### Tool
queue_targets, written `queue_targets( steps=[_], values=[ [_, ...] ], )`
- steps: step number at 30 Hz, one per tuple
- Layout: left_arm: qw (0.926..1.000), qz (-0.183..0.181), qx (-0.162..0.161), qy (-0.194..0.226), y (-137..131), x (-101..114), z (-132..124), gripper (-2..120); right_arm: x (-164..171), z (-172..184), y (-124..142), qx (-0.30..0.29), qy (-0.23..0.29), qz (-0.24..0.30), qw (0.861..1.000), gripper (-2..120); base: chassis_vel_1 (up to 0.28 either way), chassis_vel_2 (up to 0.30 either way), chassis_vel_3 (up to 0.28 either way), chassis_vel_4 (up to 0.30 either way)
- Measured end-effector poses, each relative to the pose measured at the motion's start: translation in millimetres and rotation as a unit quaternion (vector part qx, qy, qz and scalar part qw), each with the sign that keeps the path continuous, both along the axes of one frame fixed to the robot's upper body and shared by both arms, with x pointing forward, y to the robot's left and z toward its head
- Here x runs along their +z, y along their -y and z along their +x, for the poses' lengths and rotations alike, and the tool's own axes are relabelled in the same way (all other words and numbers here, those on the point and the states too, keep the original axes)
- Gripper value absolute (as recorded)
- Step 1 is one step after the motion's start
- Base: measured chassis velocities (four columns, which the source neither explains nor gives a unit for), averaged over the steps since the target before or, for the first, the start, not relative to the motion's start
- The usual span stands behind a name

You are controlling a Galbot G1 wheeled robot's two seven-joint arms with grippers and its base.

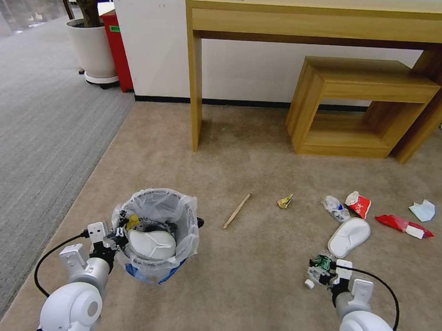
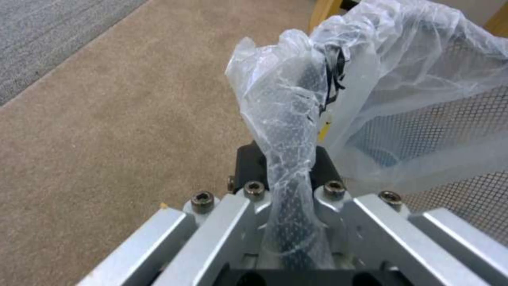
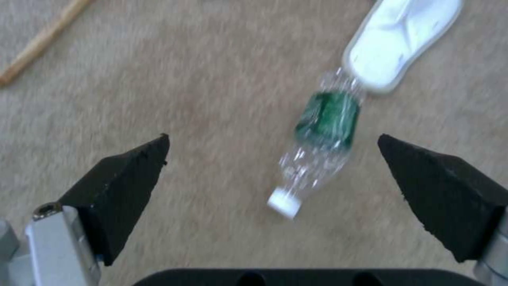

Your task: Pick up the trash bin and place the garbage on the floor into it.

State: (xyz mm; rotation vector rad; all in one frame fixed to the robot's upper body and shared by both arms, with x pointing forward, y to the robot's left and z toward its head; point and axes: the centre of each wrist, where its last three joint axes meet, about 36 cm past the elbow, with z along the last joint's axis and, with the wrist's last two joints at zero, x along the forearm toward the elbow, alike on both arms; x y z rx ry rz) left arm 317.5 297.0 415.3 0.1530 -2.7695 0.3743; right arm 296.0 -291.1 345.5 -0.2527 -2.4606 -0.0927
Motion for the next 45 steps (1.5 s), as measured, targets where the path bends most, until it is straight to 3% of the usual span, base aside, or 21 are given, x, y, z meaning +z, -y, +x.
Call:
queue_targets(
  steps=[18, 30, 45],
  values=[
    [1.0, 0.002, -0.003, 0.0, -2, 0, 0, 3, -31, 6, -23, -0.007, -0.041, 0.024, 0.999, 100, 0.0, 0.0, 0.0, 0.0],
    [1.0, 0.002, -0.002, -0.004, -3, -2, 1, 3, -48, 37, -8, -0.035, -0.036, 0.026, 0.998, 100, 0.0, 0.0, 0.0, 0.0],
    [1.0, 0.001, -0.001, -0.006, -3, -4, 2, 3, -57, 52, 13, -0.064, -0.036, 0.03, 0.997, 100, 0.0, 0.0, 0.0, 0.0]
  ],
)
